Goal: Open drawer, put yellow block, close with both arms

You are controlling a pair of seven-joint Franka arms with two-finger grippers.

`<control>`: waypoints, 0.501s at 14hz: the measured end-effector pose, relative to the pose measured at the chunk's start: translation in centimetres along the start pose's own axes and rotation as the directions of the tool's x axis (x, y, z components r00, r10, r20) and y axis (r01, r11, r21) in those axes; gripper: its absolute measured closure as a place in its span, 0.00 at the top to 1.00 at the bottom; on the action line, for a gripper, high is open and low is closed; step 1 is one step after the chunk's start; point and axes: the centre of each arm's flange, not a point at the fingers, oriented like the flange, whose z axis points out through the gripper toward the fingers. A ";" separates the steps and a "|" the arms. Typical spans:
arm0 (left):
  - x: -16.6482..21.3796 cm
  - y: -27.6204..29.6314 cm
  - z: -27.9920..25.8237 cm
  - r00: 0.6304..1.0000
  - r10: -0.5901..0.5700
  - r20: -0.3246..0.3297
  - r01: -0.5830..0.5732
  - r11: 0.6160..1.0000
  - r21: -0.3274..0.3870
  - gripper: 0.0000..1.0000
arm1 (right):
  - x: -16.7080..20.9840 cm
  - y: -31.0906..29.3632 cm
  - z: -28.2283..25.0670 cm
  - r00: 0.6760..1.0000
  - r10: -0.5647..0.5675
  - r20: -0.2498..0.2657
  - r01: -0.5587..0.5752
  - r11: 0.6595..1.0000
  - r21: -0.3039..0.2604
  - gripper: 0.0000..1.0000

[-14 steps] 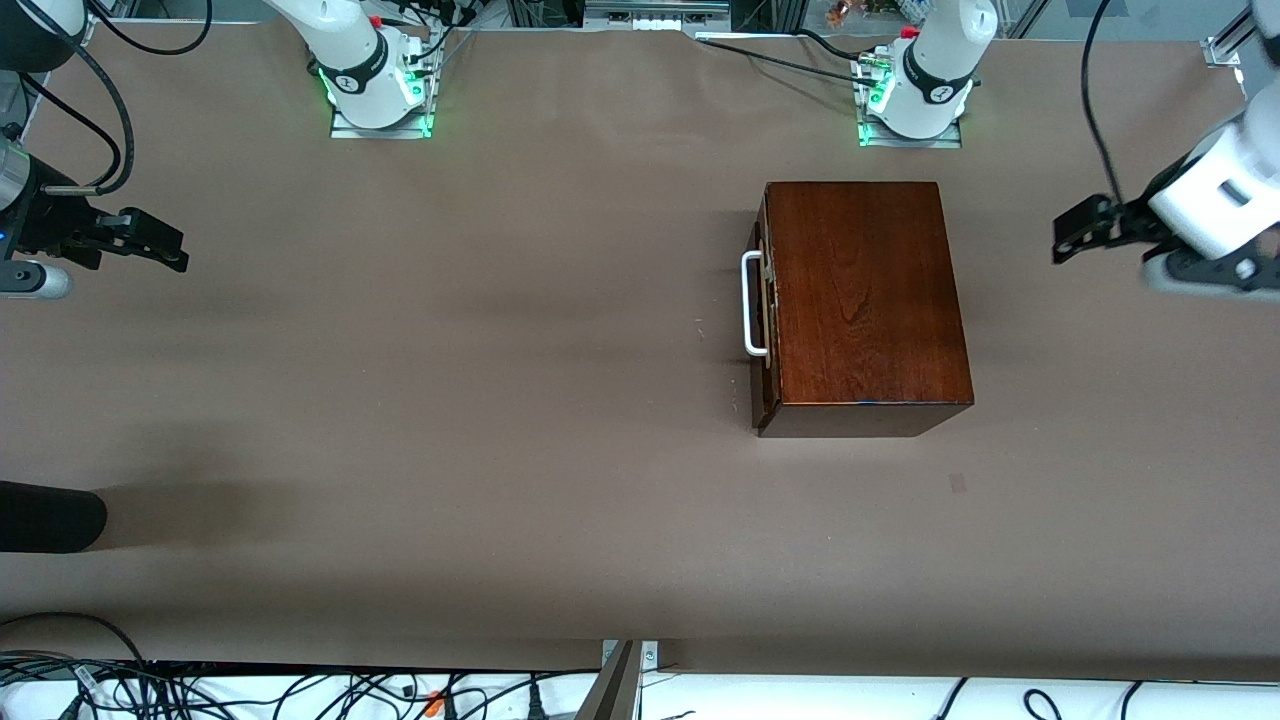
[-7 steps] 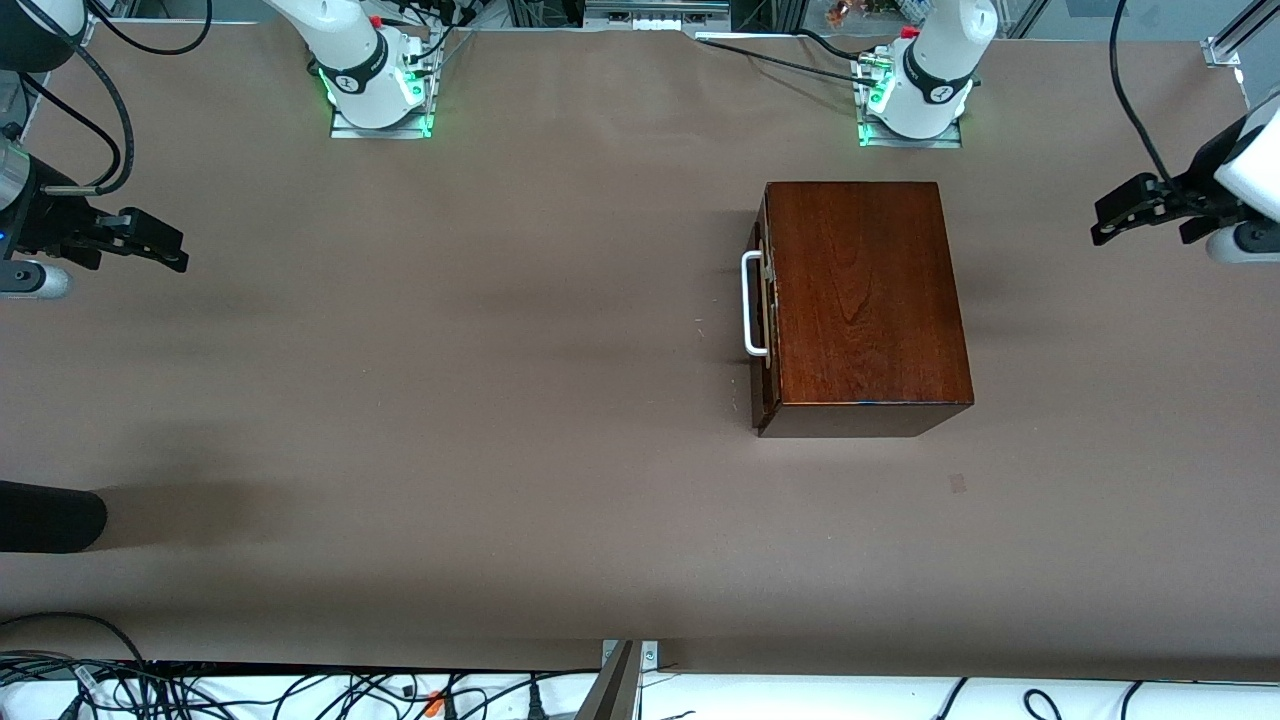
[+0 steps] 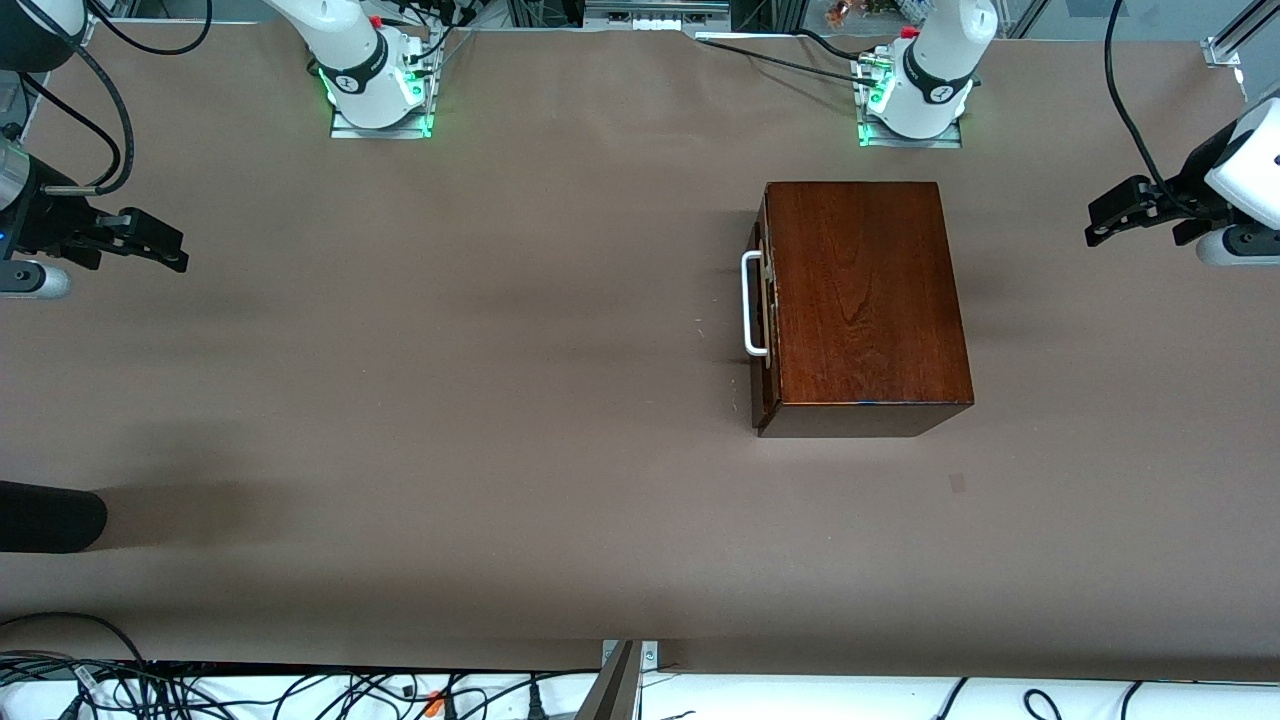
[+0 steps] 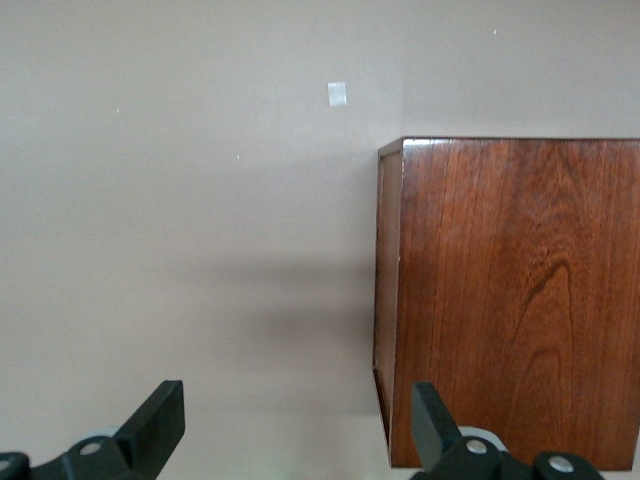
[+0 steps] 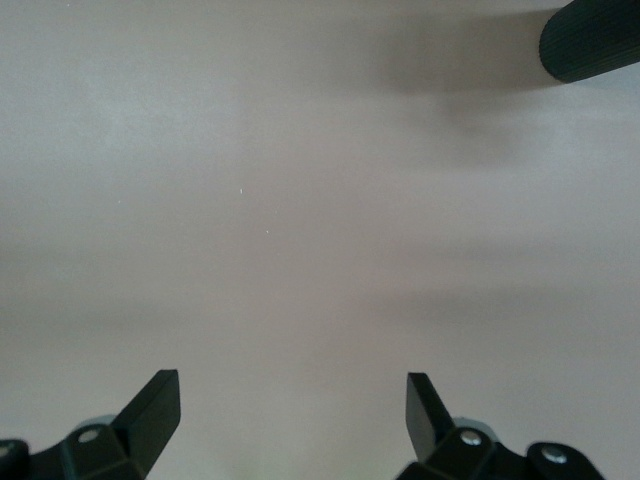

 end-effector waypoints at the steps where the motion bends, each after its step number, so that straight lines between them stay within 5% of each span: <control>1: -0.1 0.1 -0.2 1.000 0.003 0.008 -0.003 1.000 0.001 1.00 | 0.0 0.0 0.0 1.000 0.000 -0.001 0.000 1.000 0.000 1.00; 7: 0.1 0.8 -0.6 1.000 0.014 0.004 -0.014 1.000 0.002 1.00 | 0.0 0.0 -0.1 1.000 0.000 -0.003 0.000 1.000 0.000 1.00</control>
